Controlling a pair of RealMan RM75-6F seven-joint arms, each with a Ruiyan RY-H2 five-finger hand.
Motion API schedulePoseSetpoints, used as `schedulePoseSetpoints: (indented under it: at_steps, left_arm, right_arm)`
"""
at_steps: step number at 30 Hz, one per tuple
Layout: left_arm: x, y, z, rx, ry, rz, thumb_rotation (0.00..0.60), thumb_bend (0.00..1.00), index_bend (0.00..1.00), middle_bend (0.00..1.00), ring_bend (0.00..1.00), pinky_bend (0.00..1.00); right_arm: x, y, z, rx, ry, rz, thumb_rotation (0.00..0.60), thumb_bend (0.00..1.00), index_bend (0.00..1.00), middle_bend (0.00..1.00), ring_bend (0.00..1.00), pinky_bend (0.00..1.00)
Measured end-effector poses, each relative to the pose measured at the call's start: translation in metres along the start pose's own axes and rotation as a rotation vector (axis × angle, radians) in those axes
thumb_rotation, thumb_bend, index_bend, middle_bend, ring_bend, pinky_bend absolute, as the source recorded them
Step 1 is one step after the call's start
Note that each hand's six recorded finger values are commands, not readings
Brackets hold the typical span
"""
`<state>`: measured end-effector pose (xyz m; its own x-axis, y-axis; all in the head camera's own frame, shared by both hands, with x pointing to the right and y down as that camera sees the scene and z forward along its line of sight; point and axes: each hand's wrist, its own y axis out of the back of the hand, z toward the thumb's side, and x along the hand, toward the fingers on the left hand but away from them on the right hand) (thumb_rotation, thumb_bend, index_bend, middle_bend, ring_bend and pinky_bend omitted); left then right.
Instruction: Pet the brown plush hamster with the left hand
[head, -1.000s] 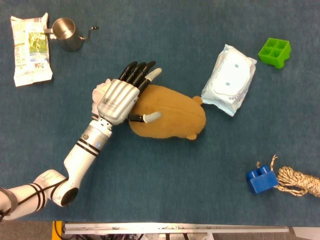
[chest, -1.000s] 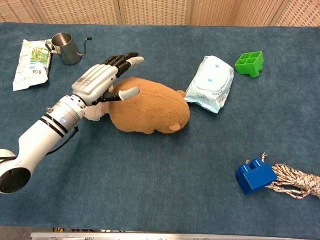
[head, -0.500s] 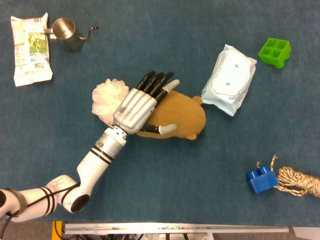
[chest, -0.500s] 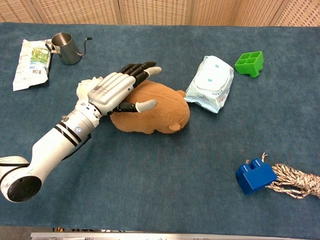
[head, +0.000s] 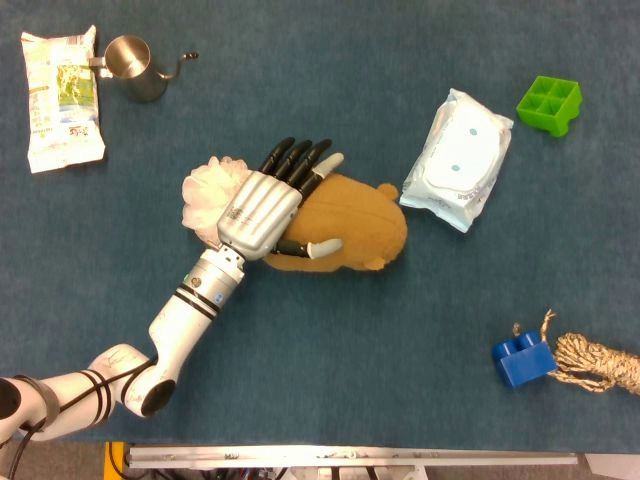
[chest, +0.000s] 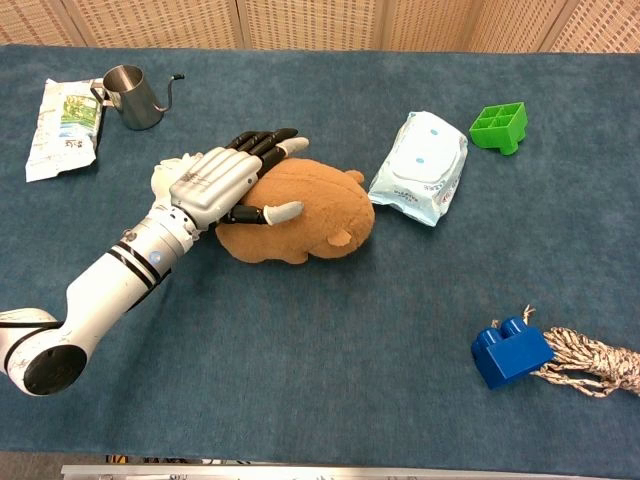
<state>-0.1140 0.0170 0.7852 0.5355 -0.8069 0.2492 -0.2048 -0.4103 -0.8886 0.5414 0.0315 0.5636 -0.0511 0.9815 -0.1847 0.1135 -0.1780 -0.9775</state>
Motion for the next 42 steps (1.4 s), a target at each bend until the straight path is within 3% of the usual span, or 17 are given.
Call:
schedulePoseSetpoints:
  at_steps: [16, 24, 32, 35, 39, 42]
  left_arm:
    - [-0.006, 0.018, -0.016, 0.001, 0.034, 0.035, 0.010, 0.02, 0.00, 0.02, 0.00, 0.00]
    - [-0.010, 0.020, 0.009, -0.090, 0.000, 0.028, 0.010, 0.02, 0.00, 0.02, 0.00, 0.00]
    - [-0.007, 0.005, 0.022, -0.196, 0.011, -0.038, 0.043, 0.02, 0.00, 0.02, 0.00, 0.00]
    - [-0.005, 0.003, 0.023, -0.204, 0.014, -0.040, 0.110, 0.02, 0.00, 0.02, 0.01, 0.00]
    - [-0.004, 0.000, 0.020, -0.211, 0.021, -0.040, 0.314, 0.02, 0.00, 0.02, 0.02, 0.00]
    - [-0.004, -0.001, 0.017, -0.209, 0.027, -0.038, 0.366, 0.02, 0.00, 0.02, 0.02, 0.00]
  right_arm:
    - [0.003, 0.003, 0.000, -0.005, 0.003, -0.008, 0.600, 0.09, 0.25, 0.35, 0.18, 0.17]
    - [0.003, 0.002, -0.001, -0.005, 0.001, -0.007, 0.600, 0.09, 0.25, 0.35, 0.18, 0.17]
    - [0.005, 0.003, -0.004, -0.002, -0.007, -0.008, 0.600, 0.09, 0.25, 0.35, 0.18, 0.17]
    - [0.005, 0.003, -0.005, -0.002, -0.011, -0.008, 0.600, 0.09, 0.25, 0.35, 0.18, 0.17]
    - [0.005, 0.002, -0.005, -0.001, -0.013, -0.006, 0.600, 0.09, 0.25, 0.35, 0.18, 0.17]
    - [0.005, 0.001, -0.005, -0.002, -0.012, -0.004, 0.600, 0.09, 0.25, 0.35, 0.18, 0.17]
